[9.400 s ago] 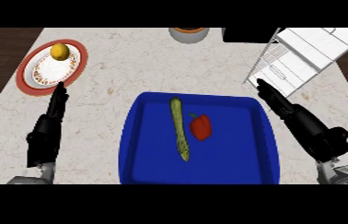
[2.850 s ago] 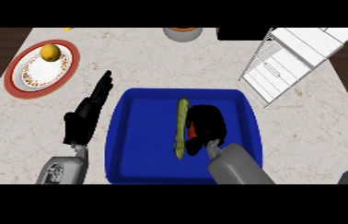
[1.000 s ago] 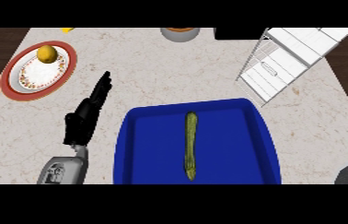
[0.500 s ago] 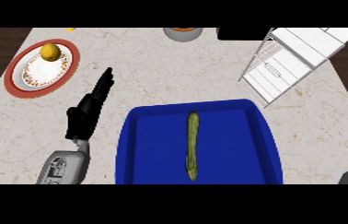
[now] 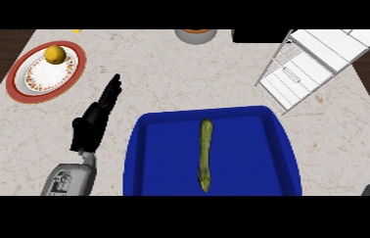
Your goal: Pick the bell pepper from the tray and place it in the tiered shelf
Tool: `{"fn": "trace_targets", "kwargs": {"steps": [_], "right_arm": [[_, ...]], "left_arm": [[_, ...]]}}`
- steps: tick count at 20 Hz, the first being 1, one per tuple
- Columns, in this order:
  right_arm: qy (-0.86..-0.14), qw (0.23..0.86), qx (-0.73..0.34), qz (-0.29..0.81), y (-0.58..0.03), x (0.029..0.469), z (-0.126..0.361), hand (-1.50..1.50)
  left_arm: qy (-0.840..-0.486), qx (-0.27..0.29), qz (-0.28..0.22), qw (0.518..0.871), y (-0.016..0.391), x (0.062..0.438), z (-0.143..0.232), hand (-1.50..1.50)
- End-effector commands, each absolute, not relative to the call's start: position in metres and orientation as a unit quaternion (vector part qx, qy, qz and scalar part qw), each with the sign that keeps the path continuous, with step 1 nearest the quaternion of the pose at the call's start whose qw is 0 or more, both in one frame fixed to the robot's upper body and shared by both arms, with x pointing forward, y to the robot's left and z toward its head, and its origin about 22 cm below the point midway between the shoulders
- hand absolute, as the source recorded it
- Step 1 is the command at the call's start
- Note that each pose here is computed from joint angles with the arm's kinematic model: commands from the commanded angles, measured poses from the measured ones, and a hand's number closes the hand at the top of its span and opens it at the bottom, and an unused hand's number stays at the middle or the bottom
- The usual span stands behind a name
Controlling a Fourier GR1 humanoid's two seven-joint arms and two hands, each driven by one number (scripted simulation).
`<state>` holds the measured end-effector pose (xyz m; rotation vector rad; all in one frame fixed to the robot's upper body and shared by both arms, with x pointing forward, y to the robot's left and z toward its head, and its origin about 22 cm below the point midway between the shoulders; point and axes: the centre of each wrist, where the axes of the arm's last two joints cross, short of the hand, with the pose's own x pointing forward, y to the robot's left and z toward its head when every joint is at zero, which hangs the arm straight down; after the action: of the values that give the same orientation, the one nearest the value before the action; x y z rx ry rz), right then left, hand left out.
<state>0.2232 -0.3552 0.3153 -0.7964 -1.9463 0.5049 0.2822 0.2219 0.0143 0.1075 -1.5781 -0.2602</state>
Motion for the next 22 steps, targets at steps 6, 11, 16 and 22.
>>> {"fn": "trace_targets", "kwargs": {"steps": [6,11,16,22], "right_arm": [[-0.794,0.421,-0.377,0.225,-0.355,0.263,0.319,1.50],[-0.788,0.406,-0.409,0.216,-0.338,0.312,0.292,1.50],[-0.811,0.346,-0.399,0.251,-0.327,0.332,0.275,1.50],[-0.848,0.424,-0.293,0.122,-0.323,0.356,0.244,1.50]], "left_arm": [[-0.706,0.047,-0.117,0.697,0.216,0.291,0.029,0.00],[-0.714,0.037,-0.125,0.688,0.221,0.296,0.030,0.00],[-0.715,0.041,-0.119,0.688,0.217,0.285,0.012,0.00],[-0.712,0.046,-0.117,0.691,0.214,0.284,0.013,0.00]]}}
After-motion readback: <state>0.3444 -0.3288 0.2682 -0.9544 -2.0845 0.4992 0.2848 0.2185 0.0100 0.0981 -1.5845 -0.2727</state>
